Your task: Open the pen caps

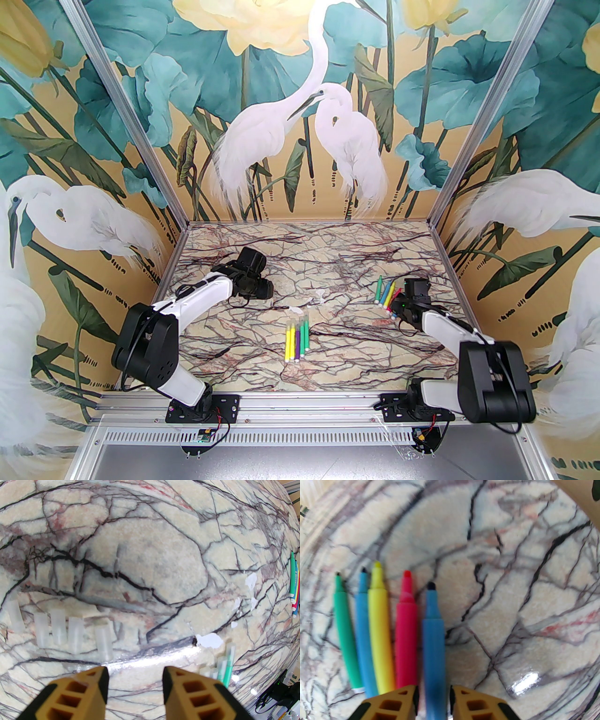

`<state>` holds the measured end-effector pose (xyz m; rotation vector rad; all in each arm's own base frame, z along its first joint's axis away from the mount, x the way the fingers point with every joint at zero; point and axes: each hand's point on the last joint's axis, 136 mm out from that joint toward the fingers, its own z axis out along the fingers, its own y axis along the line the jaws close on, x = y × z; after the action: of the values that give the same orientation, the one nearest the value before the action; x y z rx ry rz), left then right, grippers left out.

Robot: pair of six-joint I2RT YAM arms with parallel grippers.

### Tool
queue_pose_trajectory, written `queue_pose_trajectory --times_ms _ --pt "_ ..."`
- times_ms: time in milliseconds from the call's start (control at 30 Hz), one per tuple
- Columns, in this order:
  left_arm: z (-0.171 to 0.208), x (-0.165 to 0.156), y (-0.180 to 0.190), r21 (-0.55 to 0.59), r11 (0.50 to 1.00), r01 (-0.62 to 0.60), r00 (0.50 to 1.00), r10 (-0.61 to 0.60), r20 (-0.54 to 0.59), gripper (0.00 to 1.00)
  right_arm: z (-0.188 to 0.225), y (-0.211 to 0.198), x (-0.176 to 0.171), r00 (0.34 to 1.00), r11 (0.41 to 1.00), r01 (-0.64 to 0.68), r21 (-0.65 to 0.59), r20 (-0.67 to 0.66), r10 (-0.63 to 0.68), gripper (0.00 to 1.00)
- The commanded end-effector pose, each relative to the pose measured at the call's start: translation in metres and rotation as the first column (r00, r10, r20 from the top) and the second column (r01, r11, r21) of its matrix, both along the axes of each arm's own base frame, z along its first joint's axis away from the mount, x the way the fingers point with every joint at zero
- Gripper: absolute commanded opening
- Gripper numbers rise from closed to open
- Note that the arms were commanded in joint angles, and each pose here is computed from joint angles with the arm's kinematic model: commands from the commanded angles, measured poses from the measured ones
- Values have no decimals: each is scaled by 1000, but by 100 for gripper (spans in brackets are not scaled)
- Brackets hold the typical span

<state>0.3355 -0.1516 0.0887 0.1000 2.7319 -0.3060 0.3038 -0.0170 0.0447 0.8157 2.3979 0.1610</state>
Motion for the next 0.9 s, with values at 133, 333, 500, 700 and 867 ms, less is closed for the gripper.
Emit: queue_pose_trajectory --times_ms 133,333,500,700,867 --pt "19 -6 -3 -85 996 1 996 6 91 66 45 17 -3 989 990 -137 -28 56 139 41" --pt "24 -14 1 -108 994 -4 992 17 127 73 70 65 -1 943 946 -322 -35 77 323 45" --pt "22 -19 5 -109 994 -13 990 29 139 74 84 113 -5 888 891 -451 -45 77 453 46" --pt "21 -21 11 -113 993 -35 985 54 161 74 83 166 -20 809 809 -586 -48 34 587 46" --pt "22 -22 16 -106 993 -46 982 64 180 76 75 208 -36 741 741 -671 -25 6 671 47"
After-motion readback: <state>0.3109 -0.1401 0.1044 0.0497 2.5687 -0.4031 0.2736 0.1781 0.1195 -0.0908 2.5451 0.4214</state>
